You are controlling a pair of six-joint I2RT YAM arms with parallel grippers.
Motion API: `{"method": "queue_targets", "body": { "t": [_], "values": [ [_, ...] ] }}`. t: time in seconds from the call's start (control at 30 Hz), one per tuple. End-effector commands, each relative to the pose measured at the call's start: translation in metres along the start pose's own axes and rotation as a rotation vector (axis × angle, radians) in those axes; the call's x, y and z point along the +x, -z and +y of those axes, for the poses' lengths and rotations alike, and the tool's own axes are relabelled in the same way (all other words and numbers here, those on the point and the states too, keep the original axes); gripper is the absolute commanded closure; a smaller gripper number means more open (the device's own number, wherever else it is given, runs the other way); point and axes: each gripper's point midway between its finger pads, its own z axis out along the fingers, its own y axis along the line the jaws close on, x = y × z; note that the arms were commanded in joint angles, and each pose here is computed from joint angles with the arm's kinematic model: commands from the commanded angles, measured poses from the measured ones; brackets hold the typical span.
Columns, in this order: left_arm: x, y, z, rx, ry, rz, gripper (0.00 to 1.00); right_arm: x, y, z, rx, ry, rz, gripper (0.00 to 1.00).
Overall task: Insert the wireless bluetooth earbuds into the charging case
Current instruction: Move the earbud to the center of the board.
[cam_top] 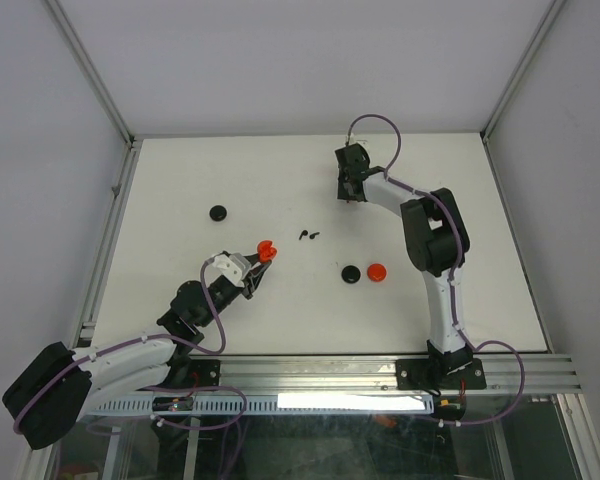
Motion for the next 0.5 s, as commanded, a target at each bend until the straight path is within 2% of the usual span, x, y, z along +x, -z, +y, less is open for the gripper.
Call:
{"method": "queue_targets", "body": {
  "t": [0.0,0.27,0.47],
  "values": [
    [-0.024,-0.005,-0.004,0.025,-0.018,-0.072,1.00,-0.003,0.000,-0.001,0.000,-0.017,0.006,0.66],
    [-0.023,-0.005,-0.004,0.027,-0.022,-0.069,1.00,0.025,0.016,0.006,-0.047,0.030,0.064,0.83],
    [-0.024,-0.005,-0.005,0.031,-0.023,-0.071,1.00,0.045,0.054,0.025,-0.132,0.110,0.091,0.84]
  ]
}}
